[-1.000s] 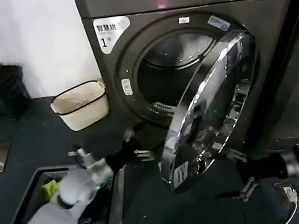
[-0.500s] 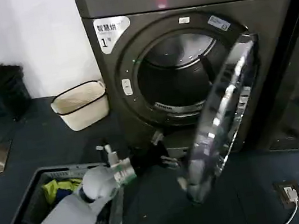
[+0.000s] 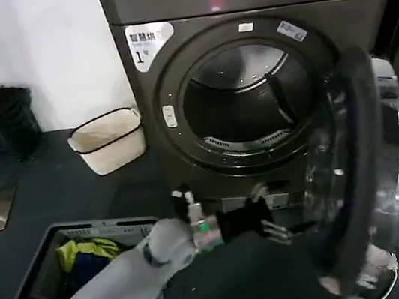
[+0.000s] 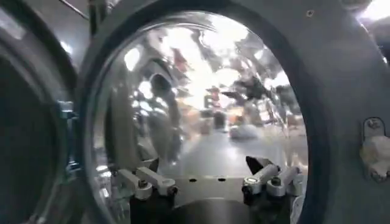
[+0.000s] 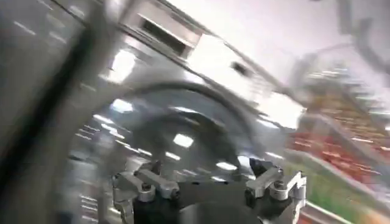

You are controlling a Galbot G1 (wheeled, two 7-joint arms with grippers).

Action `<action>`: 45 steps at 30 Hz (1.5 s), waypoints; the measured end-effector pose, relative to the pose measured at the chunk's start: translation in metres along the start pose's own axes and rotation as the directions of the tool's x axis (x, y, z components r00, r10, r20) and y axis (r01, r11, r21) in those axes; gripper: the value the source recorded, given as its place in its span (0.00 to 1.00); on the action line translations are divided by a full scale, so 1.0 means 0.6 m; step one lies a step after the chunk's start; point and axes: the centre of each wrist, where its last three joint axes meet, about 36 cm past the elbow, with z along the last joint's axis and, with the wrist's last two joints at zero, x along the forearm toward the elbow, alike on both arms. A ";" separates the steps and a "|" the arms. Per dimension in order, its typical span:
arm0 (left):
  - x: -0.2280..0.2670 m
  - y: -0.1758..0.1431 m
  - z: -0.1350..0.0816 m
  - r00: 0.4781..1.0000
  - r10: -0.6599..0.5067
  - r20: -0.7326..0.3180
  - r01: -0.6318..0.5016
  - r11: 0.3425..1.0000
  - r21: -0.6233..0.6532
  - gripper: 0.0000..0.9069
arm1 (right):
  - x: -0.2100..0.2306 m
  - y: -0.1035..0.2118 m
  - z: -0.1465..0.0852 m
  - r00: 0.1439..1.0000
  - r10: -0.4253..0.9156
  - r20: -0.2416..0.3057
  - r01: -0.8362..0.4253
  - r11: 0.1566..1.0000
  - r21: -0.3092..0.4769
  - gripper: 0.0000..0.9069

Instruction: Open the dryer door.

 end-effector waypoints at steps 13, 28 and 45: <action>-0.162 0.019 -0.015 0.996 0.090 0.005 -0.090 0.996 -0.026 1.00 | 0.061 -0.118 -0.041 0.931 0.350 -0.103 -0.345 0.936 0.065 1.00; -0.359 0.013 -0.029 0.988 0.154 0.007 -0.153 0.987 -0.050 1.00 | 0.105 -0.159 -0.078 0.865 0.498 -0.061 -0.480 0.858 0.185 1.00; -0.358 0.081 0.001 0.995 0.027 -0.095 -0.035 0.995 -0.091 1.00 | 0.132 -0.194 -0.102 0.830 0.555 -0.044 -0.529 0.811 0.250 1.00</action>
